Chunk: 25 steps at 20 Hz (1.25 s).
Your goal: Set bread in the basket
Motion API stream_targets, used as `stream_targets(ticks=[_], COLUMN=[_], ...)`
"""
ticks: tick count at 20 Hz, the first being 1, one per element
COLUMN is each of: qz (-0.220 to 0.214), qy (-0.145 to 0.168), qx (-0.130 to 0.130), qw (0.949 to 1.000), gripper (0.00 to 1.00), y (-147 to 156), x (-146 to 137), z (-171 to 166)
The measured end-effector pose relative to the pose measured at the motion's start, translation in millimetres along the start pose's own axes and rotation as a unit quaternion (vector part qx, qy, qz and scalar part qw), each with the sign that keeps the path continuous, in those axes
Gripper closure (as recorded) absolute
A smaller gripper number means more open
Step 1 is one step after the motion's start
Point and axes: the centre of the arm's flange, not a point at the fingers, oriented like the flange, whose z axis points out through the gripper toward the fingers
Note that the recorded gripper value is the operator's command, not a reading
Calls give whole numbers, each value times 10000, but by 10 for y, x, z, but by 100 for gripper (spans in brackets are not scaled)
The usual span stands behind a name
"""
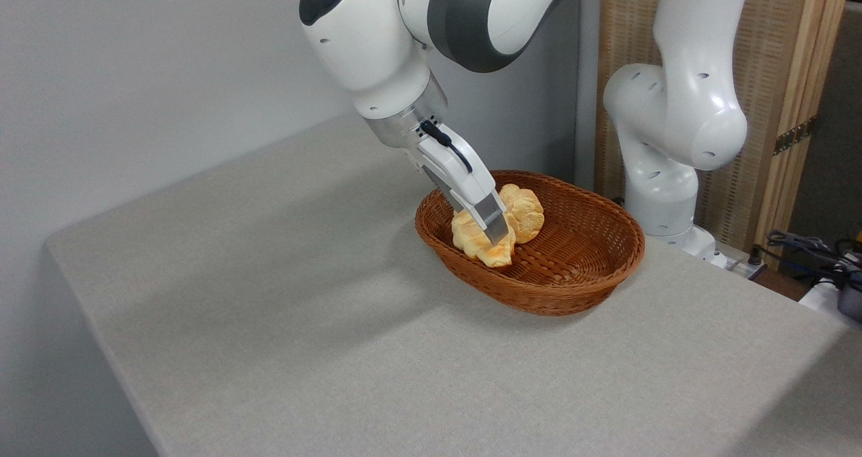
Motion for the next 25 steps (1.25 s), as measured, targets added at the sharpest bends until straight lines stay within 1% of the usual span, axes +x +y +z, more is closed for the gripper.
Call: stream_targets(ticks=[2, 3, 4, 6, 8, 10, 13, 16, 20, 23, 24, 25], qz=[18, 29, 41, 56, 62, 53, -27, -360, -732, -985, -1038, -1069], qy=[8, 55, 154, 452, 784, 1062, 1384, 1599, 1633, 1867, 1904, 1915], qx=[25, 90, 211, 559, 935, 1244, 1593, 1744, 1816, 1971, 1991, 1996], qw=[10000, 9999, 9997, 9974, 9925, 9865, 9775, 9709, 9670, 9574, 9557, 9550], gripper=[0, 0, 0, 0, 0, 0, 0, 0, 0, 0, 0, 0], y=[12, 15, 11, -6, -25, -51, -106, -178, -251, -297, -309, -322], x=[14, 28, 46, 80, 100, 107, 110, 129, 181, 214, 225, 237], z=[-11, -47, -113, -323, -562, -739, -904, -991, -1043, -1120, -1124, -1118])
